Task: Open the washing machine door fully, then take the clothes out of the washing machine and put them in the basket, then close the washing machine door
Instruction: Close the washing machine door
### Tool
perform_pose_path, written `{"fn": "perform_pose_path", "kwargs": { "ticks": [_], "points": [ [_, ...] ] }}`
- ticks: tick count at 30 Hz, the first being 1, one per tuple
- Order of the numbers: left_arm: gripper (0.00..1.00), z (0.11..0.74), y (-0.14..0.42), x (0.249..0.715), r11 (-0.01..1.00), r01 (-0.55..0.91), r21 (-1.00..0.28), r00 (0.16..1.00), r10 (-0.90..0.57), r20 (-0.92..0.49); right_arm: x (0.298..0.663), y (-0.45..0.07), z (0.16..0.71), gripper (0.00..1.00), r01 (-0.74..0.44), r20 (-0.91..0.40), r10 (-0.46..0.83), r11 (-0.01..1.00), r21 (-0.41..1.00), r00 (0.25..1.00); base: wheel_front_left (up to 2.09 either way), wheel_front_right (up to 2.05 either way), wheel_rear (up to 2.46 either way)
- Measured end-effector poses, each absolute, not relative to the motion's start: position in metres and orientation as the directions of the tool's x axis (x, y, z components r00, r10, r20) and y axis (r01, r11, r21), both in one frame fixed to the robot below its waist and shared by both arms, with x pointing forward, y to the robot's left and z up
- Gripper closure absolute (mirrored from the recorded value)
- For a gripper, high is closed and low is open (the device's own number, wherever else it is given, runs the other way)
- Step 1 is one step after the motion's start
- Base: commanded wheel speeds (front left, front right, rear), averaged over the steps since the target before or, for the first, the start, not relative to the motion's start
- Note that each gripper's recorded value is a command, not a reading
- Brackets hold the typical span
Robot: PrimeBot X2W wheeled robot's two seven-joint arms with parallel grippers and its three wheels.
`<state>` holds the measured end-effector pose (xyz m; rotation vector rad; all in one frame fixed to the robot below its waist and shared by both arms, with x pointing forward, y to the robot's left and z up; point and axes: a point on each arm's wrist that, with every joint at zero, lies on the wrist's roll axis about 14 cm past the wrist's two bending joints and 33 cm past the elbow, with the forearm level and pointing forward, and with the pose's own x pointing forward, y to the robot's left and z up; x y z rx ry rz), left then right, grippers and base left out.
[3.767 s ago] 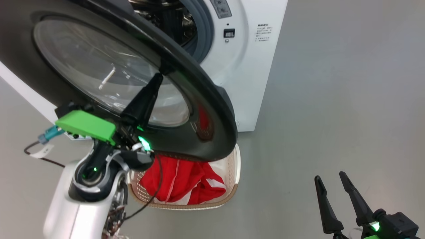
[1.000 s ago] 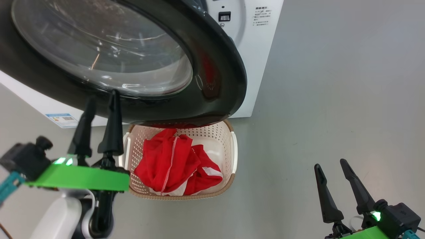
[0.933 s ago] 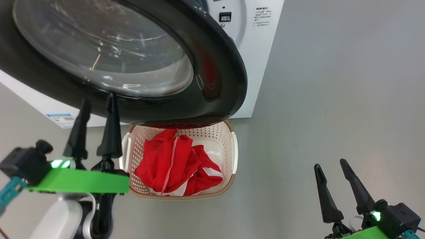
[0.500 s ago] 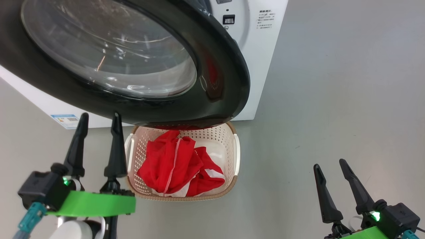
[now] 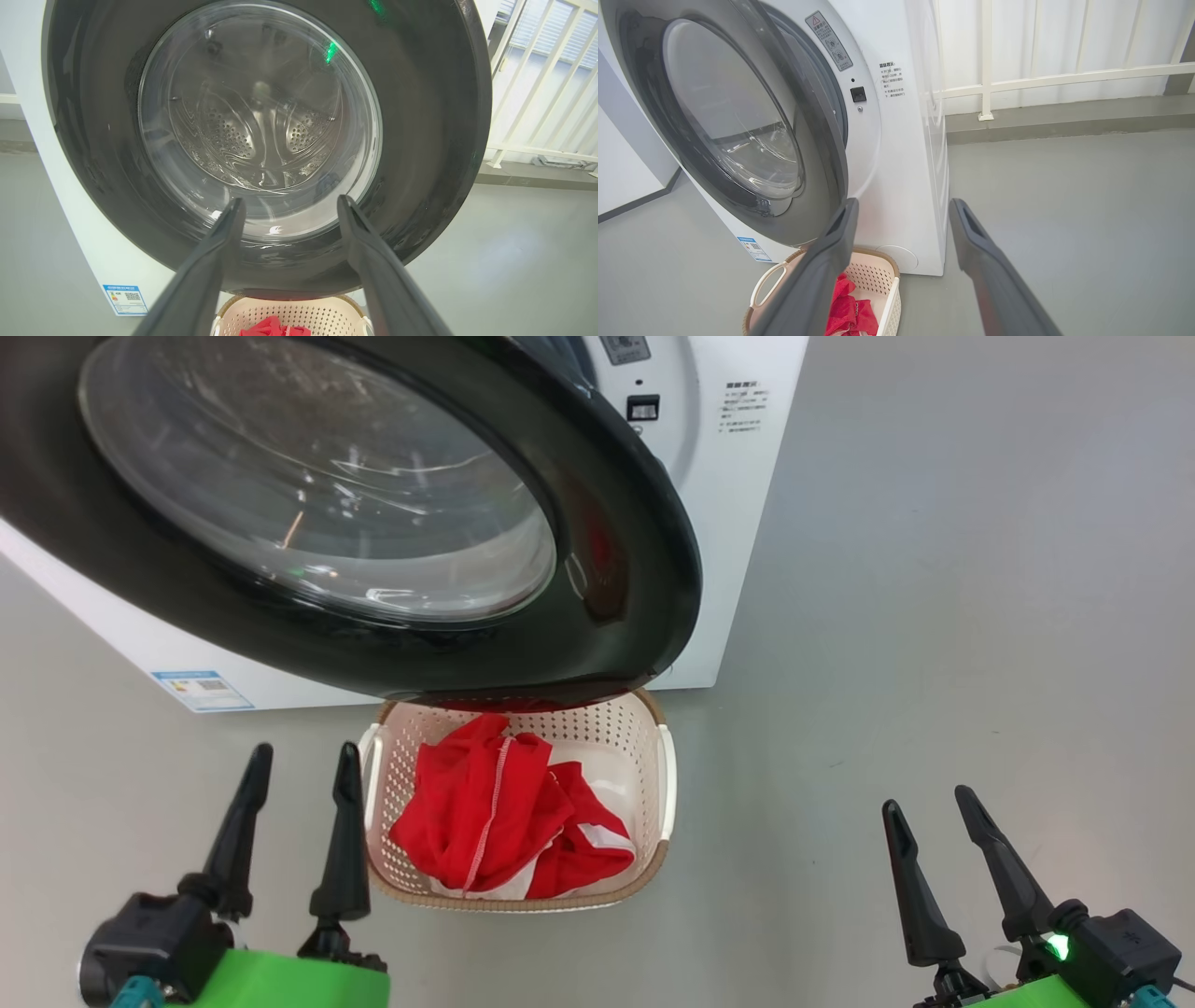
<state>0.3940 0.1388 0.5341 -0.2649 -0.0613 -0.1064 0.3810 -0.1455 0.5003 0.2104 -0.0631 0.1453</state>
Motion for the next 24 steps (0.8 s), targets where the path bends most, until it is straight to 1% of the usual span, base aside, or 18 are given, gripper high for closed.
{"fn": "perform_pose_path", "kwargs": {
  "ticks": [7,8,9,10,11,12,13,14,18,24],
  "points": [
    [0.0,0.534,0.139,0.384,0.954,0.1,-0.281,0.994,-0.085,0.065,0.384,-0.135,0.504,0.0,-0.186,0.091,0.171,0.965,0.184,0.981,0.0,0.0,0.0],
    [0.0,0.535,0.139,0.382,0.953,0.099,-0.287,0.994,-0.083,0.067,0.384,-0.133,0.505,0.03,-0.192,0.091,0.178,0.964,0.185,0.98,0.0,0.0,0.0],
    [0.0,0.535,0.139,0.38,0.952,0.096,-0.292,0.995,-0.08,0.066,0.385,-0.131,0.505,0.18,-0.2,0.09,0.186,0.962,0.185,0.978,0.0,0.0,0.0],
    [0.0,0.535,0.139,0.377,0.951,0.093,-0.296,0.995,-0.078,0.062,0.386,-0.128,0.506,0.51,-0.208,0.091,0.194,0.96,0.185,0.977,0.0,0.0,0.0],
    [0.0,0.534,0.14,0.375,0.951,0.088,-0.297,0.996,-0.075,0.057,0.386,-0.126,0.506,0.65,-0.219,0.091,0.205,0.958,0.184,0.975,0.0,0.0,0.0],
    [0.0,0.533,0.141,0.373,0.95,0.084,-0.299,0.996,-0.071,0.054,0.387,-0.122,0.505,0.82,-0.233,0.087,0.22,0.956,0.181,0.972,0.0,0.0,0.0],
    [0.0,0.534,0.142,0.372,0.95,0.081,-0.302,0.996,-0.067,0.055,0.388,-0.119,0.506,0.95,-0.247,0.087,0.235,0.953,0.178,0.968,0.0,0.0,0.0],
    [0.0,0.535,0.142,0.37,0.949,0.079,-0.305,0.996,-0.064,0.057,0.389,-0.115,0.506,1.0,-0.261,0.085,0.25,0.949,0.175,0.965,0.0,0.0,0.0],
    [0.0,0.538,0.145,0.366,0.946,0.061,-0.32,0.997,-0.044,0.059,0.395,-0.097,0.508,1.0,-0.33,0.087,0.32,0.93,0.161,0.944,0.0,0.0,0.0],
    [0.0,0.54,0.154,0.36,0.942,0.011,-0.336,0.998,0.01,0.06,0.415,-0.064,0.524,1.0,-0.444,0.135,0.428,0.886,0.132,0.894,0.0,0.0,0.0]
  ]
}}
